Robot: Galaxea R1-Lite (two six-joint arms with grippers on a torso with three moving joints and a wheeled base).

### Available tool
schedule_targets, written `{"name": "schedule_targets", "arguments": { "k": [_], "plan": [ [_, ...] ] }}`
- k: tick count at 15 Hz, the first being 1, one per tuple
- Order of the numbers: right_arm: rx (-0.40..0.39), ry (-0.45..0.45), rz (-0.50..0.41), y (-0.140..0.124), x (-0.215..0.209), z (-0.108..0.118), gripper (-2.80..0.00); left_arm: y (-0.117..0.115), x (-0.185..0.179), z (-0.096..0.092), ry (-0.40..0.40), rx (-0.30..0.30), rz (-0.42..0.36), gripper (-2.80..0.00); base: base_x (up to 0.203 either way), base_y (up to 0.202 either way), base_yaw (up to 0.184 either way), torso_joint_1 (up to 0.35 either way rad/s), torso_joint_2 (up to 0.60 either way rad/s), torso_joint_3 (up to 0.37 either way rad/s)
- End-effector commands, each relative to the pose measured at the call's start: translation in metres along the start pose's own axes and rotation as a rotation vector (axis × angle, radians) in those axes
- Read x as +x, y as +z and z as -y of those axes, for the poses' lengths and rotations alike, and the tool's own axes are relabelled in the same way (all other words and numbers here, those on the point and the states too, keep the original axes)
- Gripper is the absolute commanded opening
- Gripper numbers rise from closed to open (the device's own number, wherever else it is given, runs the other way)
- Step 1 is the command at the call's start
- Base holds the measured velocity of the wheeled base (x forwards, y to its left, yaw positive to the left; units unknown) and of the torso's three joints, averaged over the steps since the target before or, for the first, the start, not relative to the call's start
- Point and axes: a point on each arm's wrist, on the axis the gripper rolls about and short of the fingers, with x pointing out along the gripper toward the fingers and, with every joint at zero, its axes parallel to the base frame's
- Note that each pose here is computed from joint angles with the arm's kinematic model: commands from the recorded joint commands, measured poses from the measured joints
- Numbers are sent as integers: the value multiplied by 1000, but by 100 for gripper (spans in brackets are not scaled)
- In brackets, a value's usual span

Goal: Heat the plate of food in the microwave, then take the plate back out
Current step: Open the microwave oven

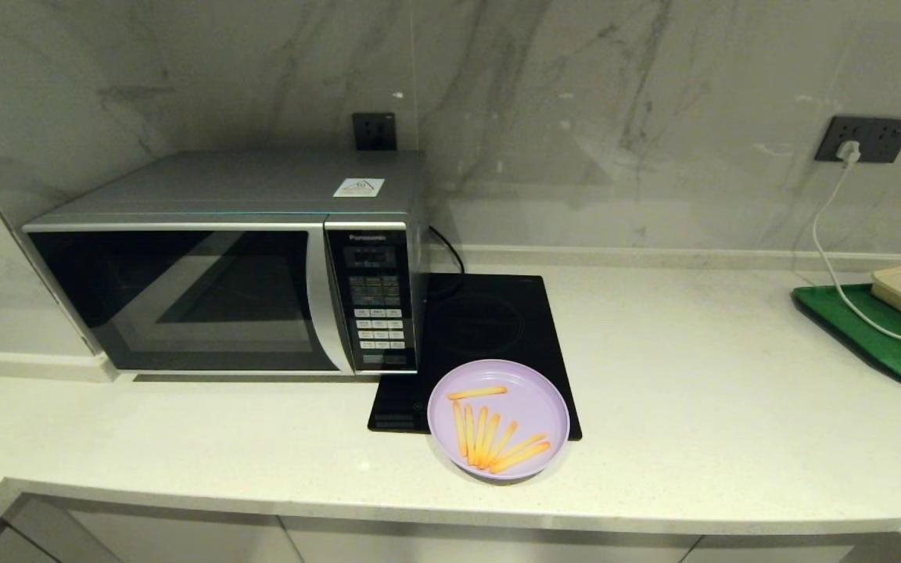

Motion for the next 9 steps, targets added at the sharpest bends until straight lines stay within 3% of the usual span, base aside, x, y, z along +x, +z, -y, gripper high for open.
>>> {"name": "schedule_targets", "arguments": {
  "k": [1,5,9],
  "plan": [
    [0,-1,-2,0,0,0,-280,0,0,0,1,3,-1,-280,0,0,0,0,0,0],
    [0,-1,-2,0,0,0,-280,4,-3,0,-2,74,-14,-280,0,0,0,0,0,0],
    [0,-1,-2,0,0,0,-280,65,-24,0,-22,76,-23,-280,0,0,0,0,0,0]
  ]
}}
